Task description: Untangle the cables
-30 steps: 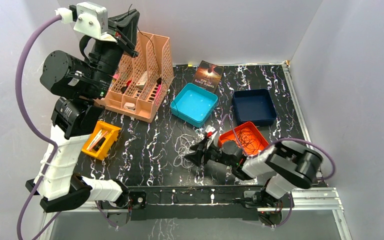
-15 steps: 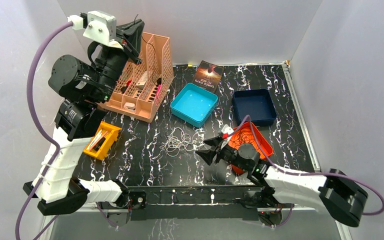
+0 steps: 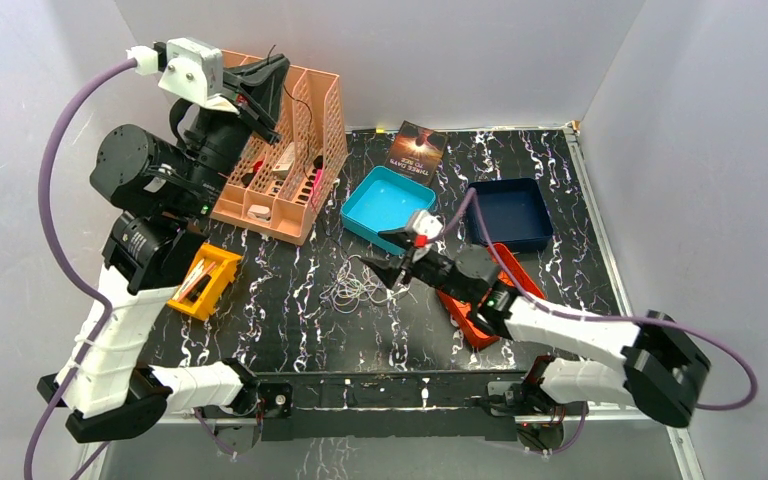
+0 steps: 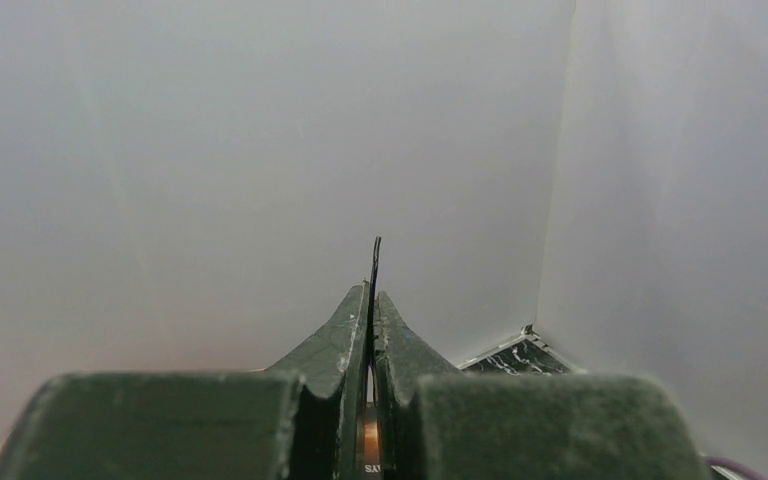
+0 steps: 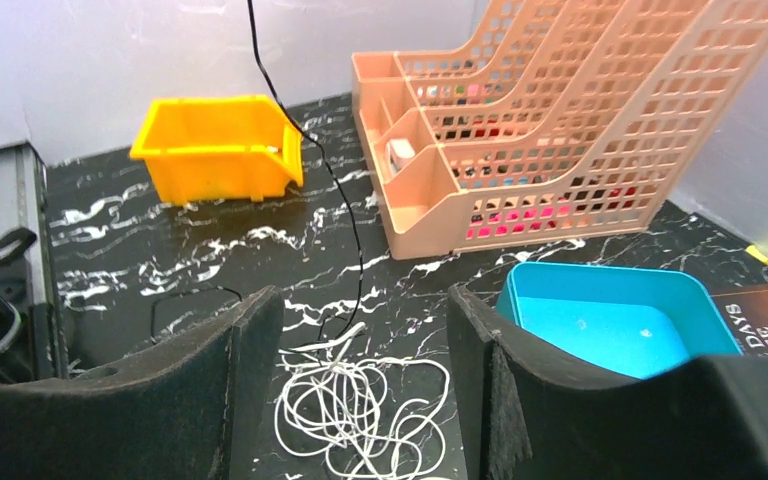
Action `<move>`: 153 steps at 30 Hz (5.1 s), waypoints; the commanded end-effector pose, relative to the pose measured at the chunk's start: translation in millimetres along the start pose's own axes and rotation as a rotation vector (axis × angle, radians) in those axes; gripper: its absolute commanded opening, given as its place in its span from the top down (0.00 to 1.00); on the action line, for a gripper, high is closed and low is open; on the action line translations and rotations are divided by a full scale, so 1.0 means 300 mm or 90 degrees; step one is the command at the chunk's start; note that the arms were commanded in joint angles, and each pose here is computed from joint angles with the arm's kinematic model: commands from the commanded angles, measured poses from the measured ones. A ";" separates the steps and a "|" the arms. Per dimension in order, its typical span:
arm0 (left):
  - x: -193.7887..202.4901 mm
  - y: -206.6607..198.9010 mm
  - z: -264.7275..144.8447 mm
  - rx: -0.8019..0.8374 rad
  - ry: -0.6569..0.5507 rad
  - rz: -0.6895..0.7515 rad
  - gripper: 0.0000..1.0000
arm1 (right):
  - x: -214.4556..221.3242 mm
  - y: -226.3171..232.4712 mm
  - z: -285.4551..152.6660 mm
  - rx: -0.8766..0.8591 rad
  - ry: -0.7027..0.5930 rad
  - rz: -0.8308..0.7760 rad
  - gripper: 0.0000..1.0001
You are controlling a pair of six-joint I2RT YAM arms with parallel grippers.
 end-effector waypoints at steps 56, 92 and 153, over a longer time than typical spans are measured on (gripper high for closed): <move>0.739 0.034 -0.417 -0.199 0.298 -0.239 0.37 | -0.385 -0.176 0.023 0.189 -0.012 0.145 1.00; 1.154 -0.134 -0.526 0.090 0.246 -0.313 0.02 | -0.675 -0.234 0.017 0.295 -0.125 0.335 1.00; 1.322 -0.026 -0.671 -0.261 0.542 -0.292 0.03 | 0.075 -0.720 0.316 0.390 0.148 0.066 1.00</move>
Point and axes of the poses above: each gripper's point midway between its finger pads, its own z axis out along the fingers, its own y axis along the line the jaws close on, x = y × z, the point moved 7 cm from there along -z, back along the fingers, and after that the axes turned 5 degrees about -z, right-handed, at the moved point
